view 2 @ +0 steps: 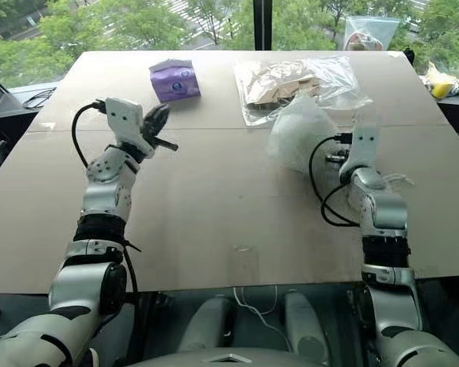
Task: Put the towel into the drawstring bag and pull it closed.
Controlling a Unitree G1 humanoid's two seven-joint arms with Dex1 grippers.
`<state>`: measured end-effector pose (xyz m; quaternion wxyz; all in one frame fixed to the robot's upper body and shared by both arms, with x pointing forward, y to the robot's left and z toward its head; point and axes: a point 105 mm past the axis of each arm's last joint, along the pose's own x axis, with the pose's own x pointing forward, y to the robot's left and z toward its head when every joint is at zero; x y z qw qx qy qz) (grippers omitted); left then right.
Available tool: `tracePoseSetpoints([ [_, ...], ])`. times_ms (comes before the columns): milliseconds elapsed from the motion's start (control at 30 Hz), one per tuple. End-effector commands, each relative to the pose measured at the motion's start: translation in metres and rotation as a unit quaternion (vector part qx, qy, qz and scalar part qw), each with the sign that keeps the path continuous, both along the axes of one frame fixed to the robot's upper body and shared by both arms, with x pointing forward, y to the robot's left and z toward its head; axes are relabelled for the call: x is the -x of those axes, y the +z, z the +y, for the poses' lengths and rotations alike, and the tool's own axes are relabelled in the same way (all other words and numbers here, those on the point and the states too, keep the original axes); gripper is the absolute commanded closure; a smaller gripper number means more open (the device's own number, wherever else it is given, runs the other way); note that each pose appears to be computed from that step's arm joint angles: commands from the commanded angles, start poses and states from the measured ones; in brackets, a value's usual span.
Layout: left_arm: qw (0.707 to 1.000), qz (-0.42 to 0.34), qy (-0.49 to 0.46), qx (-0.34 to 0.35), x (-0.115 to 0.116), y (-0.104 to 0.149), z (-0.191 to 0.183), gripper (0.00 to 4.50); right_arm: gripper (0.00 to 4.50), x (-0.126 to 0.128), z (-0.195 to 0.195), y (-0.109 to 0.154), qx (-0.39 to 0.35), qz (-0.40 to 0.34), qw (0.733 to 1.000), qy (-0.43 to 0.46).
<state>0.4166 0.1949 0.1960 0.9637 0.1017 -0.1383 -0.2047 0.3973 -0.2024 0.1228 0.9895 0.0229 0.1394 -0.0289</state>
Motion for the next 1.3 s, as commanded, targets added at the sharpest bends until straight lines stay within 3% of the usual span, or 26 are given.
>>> tracePoseSetpoints([
  [33,0.986,0.026,-0.159,-0.034,0.027,-0.005,-0.048,4.38,4.5,0.002,-0.042,0.043,0.033,-0.082,0.993,-0.081],
  [167,0.961,0.085,-0.254,-0.07,0.053,-0.031,-0.076,4.38,4.5,0.009,-0.088,0.074,0.064,-0.153,0.97,-0.177],
  [333,0.959,0.096,-0.257,-0.073,0.054,-0.034,-0.078,4.38,4.5,0.014,-0.111,0.052,0.087,-0.102,0.972,-0.191],
  [467,0.959,0.099,-0.252,-0.078,0.051,-0.034,-0.073,4.38,4.5,0.014,-0.066,0.004,0.029,0.014,0.999,-0.043],
  [567,0.959,0.107,-0.251,-0.081,0.052,-0.038,-0.069,4.38,4.5,0.021,-0.016,0.004,-0.016,0.024,0.996,0.089],
  [667,0.954,0.123,-0.26,-0.08,0.056,-0.043,-0.067,4.38,4.5,0.052,0.061,0.03,-0.073,-0.016,0.949,0.306],
  [733,0.948,0.138,-0.275,-0.079,0.062,-0.047,-0.068,4.38,4.5,0.07,0.087,0.043,-0.097,-0.035,0.92,0.378],
  [833,0.932,0.17,-0.309,-0.081,0.076,-0.056,-0.071,4.38,4.5,0.068,0.089,0.059,-0.123,-0.069,0.917,0.373],
  [967,0.908,0.217,-0.351,-0.073,0.093,-0.068,-0.08,4.38,4.5,0.053,0.071,0.069,-0.134,-0.095,0.933,0.321],
  [1067,0.894,0.244,-0.37,-0.07,0.104,-0.076,-0.088,4.38,4.5,0.042,0.053,0.062,-0.109,-0.08,0.954,0.268],
  [1200,0.893,0.254,-0.366,-0.064,0.105,-0.084,-0.096,4.38,4.5,0.036,0.043,0.052,-0.091,-0.066,0.965,0.237],
  [1300,0.914,0.234,-0.326,-0.064,0.088,-0.083,-0.097,4.38,4.5,0.036,0.044,0.053,-0.093,-0.07,0.966,0.233],
])
